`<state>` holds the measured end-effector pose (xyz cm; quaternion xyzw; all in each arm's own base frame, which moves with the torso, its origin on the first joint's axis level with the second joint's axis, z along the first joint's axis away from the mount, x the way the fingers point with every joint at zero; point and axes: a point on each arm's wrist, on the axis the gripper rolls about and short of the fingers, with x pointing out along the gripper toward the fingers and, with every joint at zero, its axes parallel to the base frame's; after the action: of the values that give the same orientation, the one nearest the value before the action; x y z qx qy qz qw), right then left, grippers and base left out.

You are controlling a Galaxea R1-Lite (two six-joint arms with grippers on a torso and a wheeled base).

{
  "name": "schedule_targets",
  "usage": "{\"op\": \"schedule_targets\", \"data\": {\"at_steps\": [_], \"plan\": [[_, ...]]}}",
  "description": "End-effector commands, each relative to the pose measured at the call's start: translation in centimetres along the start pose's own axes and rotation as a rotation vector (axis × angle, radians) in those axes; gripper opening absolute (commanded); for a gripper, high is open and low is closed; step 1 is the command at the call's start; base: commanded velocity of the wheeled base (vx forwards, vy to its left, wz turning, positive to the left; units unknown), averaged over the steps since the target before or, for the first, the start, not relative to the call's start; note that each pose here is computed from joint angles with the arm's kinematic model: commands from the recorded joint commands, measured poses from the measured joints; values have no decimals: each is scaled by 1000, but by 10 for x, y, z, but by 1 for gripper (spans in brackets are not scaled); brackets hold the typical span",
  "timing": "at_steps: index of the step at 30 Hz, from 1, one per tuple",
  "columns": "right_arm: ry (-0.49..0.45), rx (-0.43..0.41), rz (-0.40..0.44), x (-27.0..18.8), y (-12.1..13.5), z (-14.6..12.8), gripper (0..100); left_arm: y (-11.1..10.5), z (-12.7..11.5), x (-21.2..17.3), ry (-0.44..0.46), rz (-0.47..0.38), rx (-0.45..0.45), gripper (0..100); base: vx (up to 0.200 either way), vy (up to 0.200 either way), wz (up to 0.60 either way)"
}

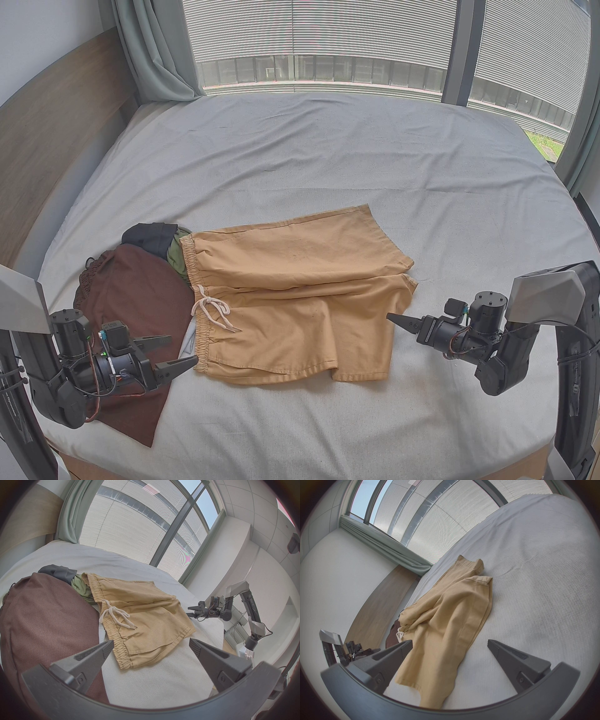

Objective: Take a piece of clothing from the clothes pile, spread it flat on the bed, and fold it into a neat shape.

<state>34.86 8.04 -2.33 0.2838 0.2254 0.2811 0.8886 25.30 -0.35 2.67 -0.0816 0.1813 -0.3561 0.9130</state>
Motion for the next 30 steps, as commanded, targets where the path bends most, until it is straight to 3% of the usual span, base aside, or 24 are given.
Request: {"op": "schedule_targets", "data": {"at_steps": [1, 8, 17, 30], "plan": [[-13, 8, -33, 16, -14, -9, 100, 0, 1, -1, -5, 3, 3, 100, 0, 0, 0], [-35, -1, -15, 35, -12, -13, 100, 0, 1, -1, -5, 3, 3, 100, 0, 0, 0], [-4, 63, 24, 51, -4, -28, 100, 1, 2, -1, -8, 6, 4, 100, 0, 0, 0], [-24, 52, 52, 21, 29, -4, 100, 1, 2, -1, -8, 3, 5, 100, 0, 0, 0]]}}
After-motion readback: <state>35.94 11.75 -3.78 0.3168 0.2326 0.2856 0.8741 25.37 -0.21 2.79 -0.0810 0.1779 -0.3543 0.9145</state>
